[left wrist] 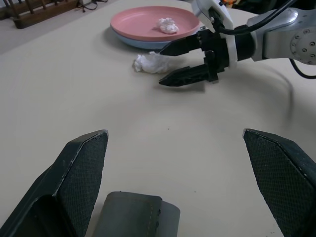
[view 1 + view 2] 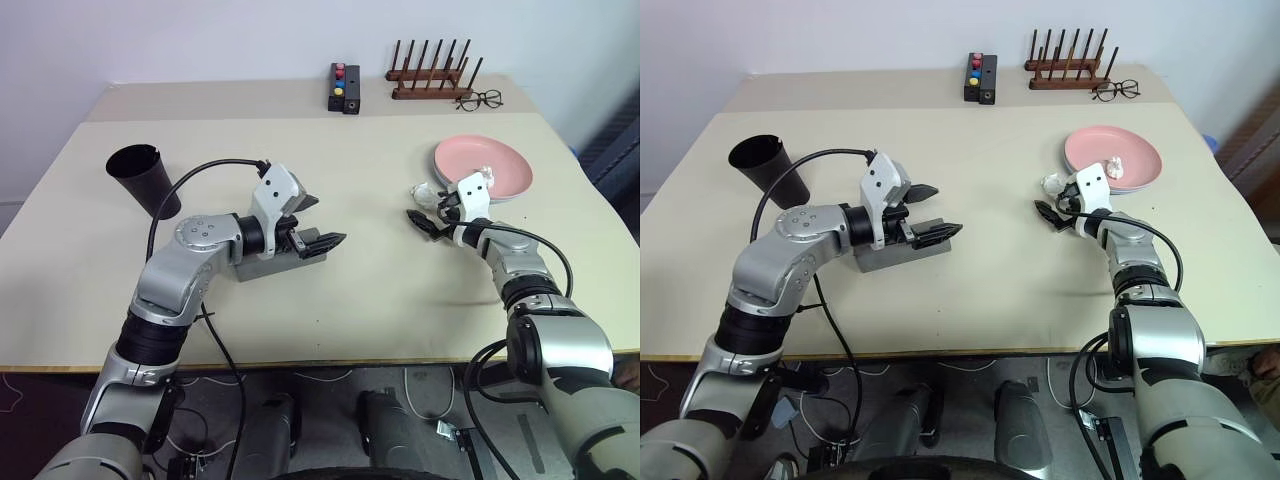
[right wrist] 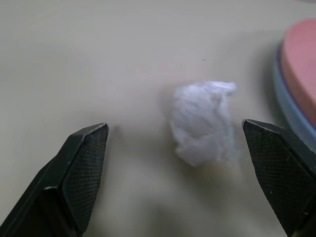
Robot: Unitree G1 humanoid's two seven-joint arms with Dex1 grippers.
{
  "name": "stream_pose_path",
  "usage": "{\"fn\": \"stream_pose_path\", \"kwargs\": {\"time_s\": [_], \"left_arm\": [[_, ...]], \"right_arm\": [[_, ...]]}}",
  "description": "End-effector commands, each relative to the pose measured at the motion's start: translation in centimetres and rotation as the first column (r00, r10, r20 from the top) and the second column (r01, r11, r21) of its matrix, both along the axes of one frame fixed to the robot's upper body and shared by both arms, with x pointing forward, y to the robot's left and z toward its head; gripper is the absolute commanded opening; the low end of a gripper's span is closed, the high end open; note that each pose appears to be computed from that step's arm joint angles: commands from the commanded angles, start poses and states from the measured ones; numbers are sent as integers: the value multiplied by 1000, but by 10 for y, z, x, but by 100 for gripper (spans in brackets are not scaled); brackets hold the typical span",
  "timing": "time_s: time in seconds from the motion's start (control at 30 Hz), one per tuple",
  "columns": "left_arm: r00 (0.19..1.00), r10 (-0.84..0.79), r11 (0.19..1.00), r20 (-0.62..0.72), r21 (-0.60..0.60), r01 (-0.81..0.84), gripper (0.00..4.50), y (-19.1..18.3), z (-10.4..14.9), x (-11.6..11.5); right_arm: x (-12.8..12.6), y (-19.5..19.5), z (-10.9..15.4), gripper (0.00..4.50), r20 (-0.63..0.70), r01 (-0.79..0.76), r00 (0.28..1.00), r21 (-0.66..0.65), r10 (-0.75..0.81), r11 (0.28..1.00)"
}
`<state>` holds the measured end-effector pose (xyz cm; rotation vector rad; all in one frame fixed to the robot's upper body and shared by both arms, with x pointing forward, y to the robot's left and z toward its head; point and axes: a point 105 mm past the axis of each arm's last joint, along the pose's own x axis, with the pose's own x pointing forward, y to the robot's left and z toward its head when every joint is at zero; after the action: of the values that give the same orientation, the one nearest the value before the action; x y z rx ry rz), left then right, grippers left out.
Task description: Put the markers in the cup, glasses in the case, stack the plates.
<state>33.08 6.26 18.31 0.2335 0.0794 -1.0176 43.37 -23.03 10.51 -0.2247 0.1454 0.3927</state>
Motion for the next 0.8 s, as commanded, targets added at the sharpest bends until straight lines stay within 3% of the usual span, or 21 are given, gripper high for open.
{"fn": "stream_pose_path", "kwargs": {"time_s": [0.03, 0.17, 0.27, 0.5, 0.67, 0.8], "left_arm": [[999, 13, 999, 49, -34, -11, 450, 2, 17, -2], [998, 25, 999, 51, -45, -23, 450, 5, 21, -3], [998, 27, 999, 48, -38, -25, 450, 6, 19, -4], [998, 32, 999, 47, -35, -31, 450, 7, 19, -4], [998, 34, 999, 48, -37, -32, 450, 6, 19, -3], [998, 37, 999, 48, -39, -35, 450, 6, 18, -2]], "right_arm": [[7, 1, 16, 442, 60, 27, 998, -6, -27, 1000], [7, 1, 13, 442, 50, 42, 998, -5, -42, 999], [8, 4, 13, 359, 46, 34, 998, 22, -35, 999], [11, 11, 20, 4, 77, 16, 997, 16, -17, 1000], [12, 8, 26, 4, 106, 35, 994, 14, -36, 999], [16, -1, 51, 4, 202, 79, 976, 37, -84, 996]]}}
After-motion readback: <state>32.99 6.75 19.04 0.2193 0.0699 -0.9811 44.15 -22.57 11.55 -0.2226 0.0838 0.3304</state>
